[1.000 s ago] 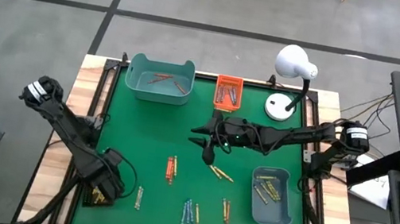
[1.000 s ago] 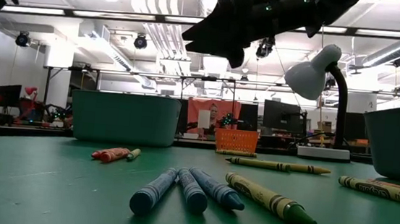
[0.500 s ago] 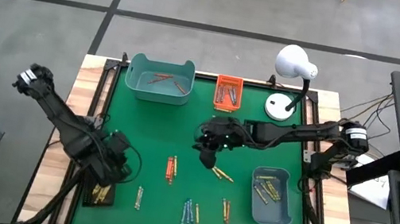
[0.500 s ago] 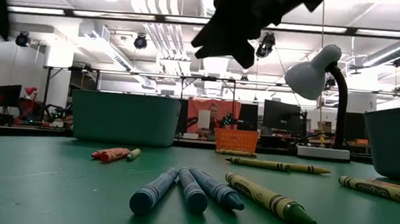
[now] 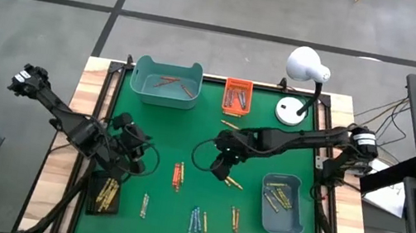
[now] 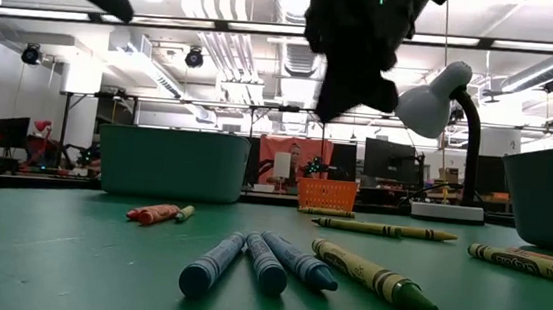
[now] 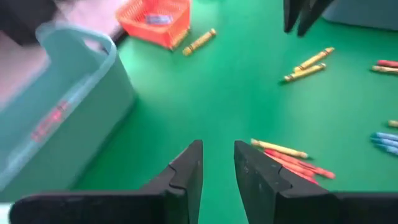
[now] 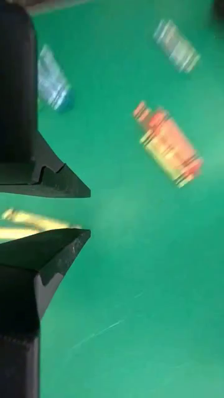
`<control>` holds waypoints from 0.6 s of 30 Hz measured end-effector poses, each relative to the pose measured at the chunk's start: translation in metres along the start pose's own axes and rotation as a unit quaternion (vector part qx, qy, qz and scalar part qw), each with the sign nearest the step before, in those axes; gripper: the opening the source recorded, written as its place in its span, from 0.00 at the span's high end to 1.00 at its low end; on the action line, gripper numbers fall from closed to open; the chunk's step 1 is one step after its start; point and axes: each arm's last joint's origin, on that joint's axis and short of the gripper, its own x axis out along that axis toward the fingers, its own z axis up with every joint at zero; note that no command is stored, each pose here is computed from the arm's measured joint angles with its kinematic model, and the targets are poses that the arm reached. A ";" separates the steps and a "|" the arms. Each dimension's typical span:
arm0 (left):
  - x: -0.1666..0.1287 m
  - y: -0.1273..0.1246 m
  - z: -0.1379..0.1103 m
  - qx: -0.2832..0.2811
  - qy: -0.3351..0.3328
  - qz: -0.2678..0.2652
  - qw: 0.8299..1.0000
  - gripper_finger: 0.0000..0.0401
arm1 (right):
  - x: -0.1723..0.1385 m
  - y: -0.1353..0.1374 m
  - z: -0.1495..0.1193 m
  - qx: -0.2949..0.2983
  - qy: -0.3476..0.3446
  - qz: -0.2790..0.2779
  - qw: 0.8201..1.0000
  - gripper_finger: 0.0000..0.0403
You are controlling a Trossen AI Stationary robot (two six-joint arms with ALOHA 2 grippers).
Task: Sort crayons
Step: Put the green crayon into the blue bin
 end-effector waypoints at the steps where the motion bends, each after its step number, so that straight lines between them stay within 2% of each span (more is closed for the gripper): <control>1: 0.001 0.001 0.001 0.011 -0.008 0.005 1.000 0.81 | 0.003 -0.001 -0.001 0.004 0.017 -0.012 1.000 0.81; 9: 0.011 0.004 0.003 0.076 -0.038 -0.011 0.996 0.81 | 0.029 0.002 0.005 0.010 0.090 -0.062 0.994 0.84; 14: 0.020 0.009 -0.005 0.105 -0.046 -0.049 0.992 0.81 | 0.035 0.005 0.009 0.011 0.125 -0.086 0.988 0.84; 18: 0.025 0.012 -0.009 0.099 -0.089 -0.094 0.987 0.81 | 0.038 0.005 0.010 0.004 0.144 -0.096 0.985 0.84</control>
